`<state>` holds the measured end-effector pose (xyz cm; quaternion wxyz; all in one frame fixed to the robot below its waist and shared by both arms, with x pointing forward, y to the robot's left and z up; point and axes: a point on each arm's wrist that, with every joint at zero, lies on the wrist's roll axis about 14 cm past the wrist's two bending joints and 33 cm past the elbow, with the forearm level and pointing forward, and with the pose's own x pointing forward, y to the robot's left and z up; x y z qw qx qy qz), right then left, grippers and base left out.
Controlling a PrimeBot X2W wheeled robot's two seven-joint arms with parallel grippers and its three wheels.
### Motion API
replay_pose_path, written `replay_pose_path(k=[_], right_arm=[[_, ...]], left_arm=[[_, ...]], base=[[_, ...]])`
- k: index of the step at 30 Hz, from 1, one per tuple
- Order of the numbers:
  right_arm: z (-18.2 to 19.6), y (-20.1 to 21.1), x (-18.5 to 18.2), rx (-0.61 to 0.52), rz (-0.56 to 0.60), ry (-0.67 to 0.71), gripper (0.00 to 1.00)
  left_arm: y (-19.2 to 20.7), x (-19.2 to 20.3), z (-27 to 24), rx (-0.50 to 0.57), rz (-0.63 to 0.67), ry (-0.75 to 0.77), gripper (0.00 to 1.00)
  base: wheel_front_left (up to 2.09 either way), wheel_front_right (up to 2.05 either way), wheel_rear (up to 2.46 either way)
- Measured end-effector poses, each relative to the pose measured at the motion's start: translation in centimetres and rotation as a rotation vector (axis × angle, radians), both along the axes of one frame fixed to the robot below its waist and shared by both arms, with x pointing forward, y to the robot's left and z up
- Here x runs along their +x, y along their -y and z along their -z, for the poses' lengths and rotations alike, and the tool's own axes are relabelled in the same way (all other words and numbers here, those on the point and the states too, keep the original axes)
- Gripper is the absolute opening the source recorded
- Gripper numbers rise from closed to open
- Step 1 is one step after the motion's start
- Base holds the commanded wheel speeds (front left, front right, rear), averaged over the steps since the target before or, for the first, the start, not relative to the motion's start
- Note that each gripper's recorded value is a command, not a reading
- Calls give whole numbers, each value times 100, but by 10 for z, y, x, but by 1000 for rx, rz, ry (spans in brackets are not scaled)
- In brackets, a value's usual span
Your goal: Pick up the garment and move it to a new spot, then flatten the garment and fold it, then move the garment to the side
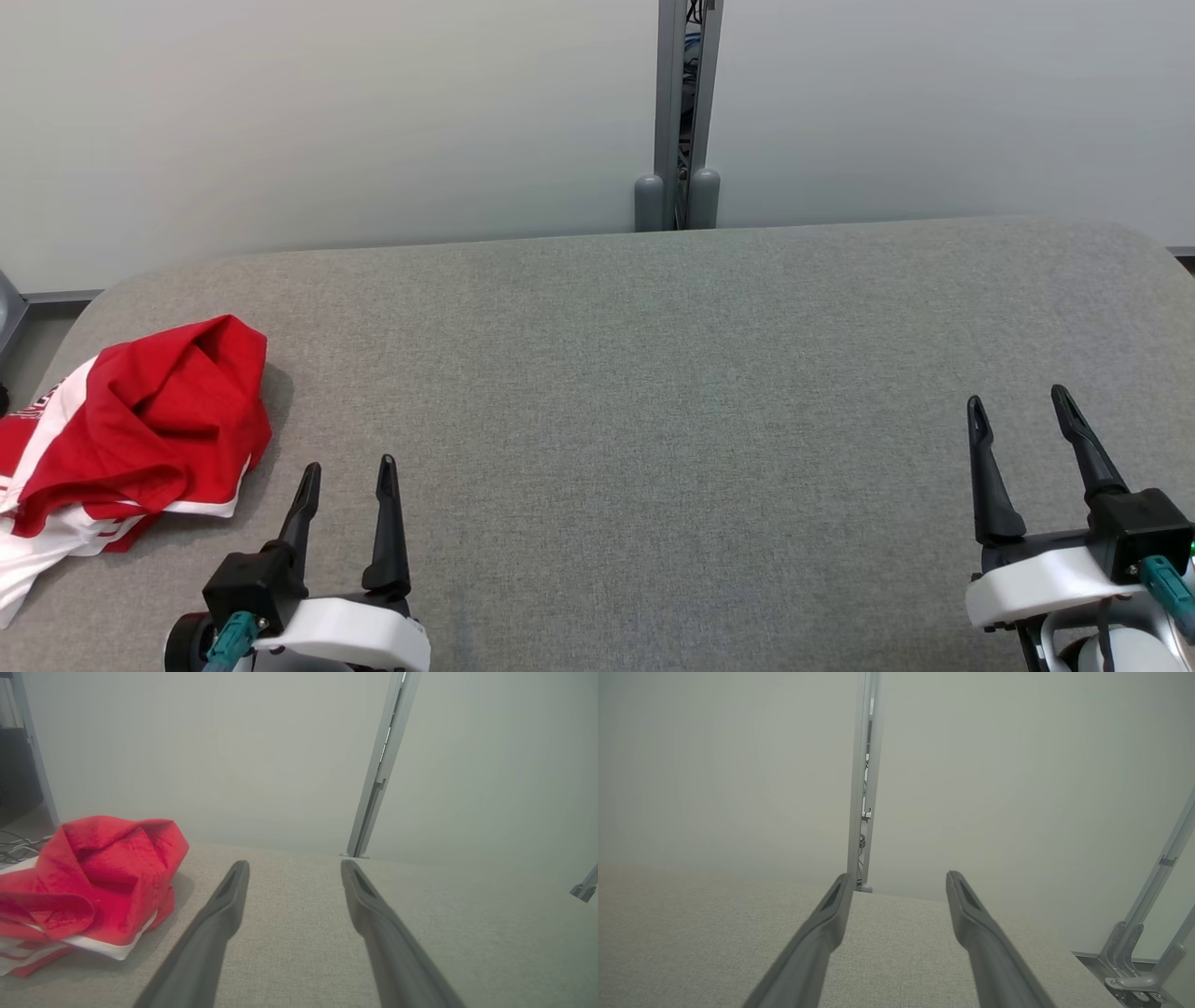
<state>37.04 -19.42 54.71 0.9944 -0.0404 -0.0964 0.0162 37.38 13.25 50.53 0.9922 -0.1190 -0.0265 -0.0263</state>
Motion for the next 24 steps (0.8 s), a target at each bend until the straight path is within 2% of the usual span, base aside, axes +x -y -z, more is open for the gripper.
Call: replay_pose_path(k=[24], right_arm=[[2,1,1,10,2,-7,100]], left_arm=[[2,0,-2,7,10,9,100]], base=[[0,0,0]])
